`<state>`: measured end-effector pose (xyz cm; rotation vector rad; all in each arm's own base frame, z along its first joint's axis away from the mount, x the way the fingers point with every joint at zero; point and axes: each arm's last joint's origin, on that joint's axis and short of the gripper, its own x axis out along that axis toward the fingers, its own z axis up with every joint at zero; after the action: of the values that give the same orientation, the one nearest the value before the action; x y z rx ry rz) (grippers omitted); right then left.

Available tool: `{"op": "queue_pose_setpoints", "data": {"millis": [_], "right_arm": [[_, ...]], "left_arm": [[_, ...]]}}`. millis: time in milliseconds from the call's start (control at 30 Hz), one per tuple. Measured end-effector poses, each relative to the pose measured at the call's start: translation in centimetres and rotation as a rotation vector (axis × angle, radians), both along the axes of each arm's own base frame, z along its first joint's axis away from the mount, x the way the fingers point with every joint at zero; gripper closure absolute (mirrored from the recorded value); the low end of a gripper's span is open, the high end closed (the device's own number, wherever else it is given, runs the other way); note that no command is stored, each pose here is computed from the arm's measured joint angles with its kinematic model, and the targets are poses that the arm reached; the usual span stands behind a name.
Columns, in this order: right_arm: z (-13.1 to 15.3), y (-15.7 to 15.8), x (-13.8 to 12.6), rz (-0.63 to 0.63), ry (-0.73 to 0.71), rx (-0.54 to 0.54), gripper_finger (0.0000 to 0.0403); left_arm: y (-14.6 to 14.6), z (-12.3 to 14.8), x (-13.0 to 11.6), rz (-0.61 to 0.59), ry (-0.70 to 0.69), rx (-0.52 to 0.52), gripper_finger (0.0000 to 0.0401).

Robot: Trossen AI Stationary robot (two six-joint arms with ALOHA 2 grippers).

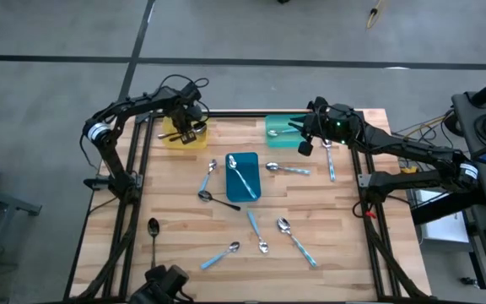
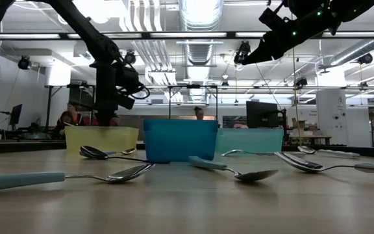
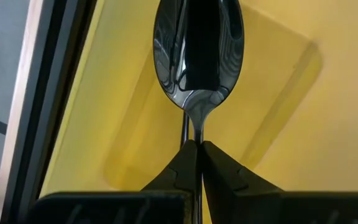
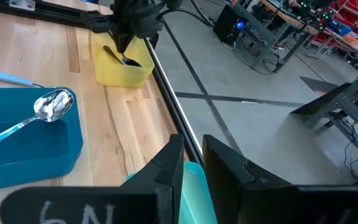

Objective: Sort silverware by color (type)
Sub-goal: Put the black spoon into the yellow bin

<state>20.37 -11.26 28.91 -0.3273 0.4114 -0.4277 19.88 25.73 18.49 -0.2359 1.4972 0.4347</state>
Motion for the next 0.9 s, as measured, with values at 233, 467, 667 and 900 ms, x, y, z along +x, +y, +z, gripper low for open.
{"op": "queue_pose_setpoints", "data": {"millis": [233, 467, 667, 900], "right_arm": [[-0.01, 0.00, 0.00, 0.000, 0.000, 0.000, 0.0351], [-0.01, 0.00, 0.00, 0.000, 0.000, 0.000, 0.0351], [-0.02, 0.00, 0.00, 0.000, 0.000, 0.001, 0.0351], [-0.02, 0.00, 0.00, 0.000, 0.001, 0.001, 0.0351]], "left_arm": [[0.13, -0.02, 0.10, 0.000, -0.009, 0.011, 0.0401], [0.31, 0.02, 0.24, 0.000, -0.024, 0.030, 0.0401], [0.53, 0.07, 0.42, 0.013, -0.045, 0.053, 0.0401], [0.48, 0.05, 0.38, 0.018, -0.042, 0.048, 0.0401]]}}
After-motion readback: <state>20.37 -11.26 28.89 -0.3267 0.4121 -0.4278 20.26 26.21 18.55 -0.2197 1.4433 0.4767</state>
